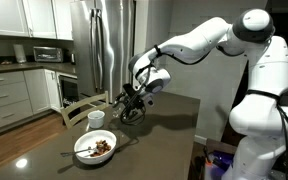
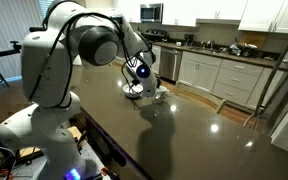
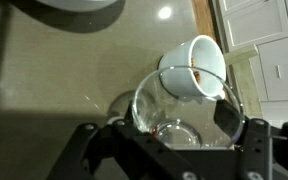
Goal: Pour the contents in the glass cup into the white bowl
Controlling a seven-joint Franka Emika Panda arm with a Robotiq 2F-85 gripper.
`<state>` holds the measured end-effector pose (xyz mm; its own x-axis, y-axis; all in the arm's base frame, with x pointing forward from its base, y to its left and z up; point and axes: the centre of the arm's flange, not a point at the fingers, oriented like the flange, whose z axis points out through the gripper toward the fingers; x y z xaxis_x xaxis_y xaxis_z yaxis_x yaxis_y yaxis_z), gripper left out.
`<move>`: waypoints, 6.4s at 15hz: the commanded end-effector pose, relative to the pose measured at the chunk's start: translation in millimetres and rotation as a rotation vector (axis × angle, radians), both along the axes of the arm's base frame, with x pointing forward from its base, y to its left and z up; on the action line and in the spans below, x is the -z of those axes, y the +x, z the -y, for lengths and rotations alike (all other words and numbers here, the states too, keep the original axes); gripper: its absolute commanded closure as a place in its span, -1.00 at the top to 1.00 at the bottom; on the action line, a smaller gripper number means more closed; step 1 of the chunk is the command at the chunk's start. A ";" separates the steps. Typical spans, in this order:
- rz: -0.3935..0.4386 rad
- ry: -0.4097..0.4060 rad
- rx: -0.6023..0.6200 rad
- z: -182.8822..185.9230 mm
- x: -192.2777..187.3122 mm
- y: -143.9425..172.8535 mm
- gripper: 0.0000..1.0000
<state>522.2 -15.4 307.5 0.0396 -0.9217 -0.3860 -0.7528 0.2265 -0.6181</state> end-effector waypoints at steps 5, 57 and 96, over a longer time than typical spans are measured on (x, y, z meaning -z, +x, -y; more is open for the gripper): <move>-0.060 0.095 0.013 23.3 -33.4 13.1 0.08; -0.345 0.226 0.013 34.4 -8.4 25.1 0.08; -0.424 0.451 0.067 49.1 35.2 12.8 1.00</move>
<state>533.1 -62.3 269.4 -0.2630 -0.6759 -0.6885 -0.8948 0.4377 -0.0878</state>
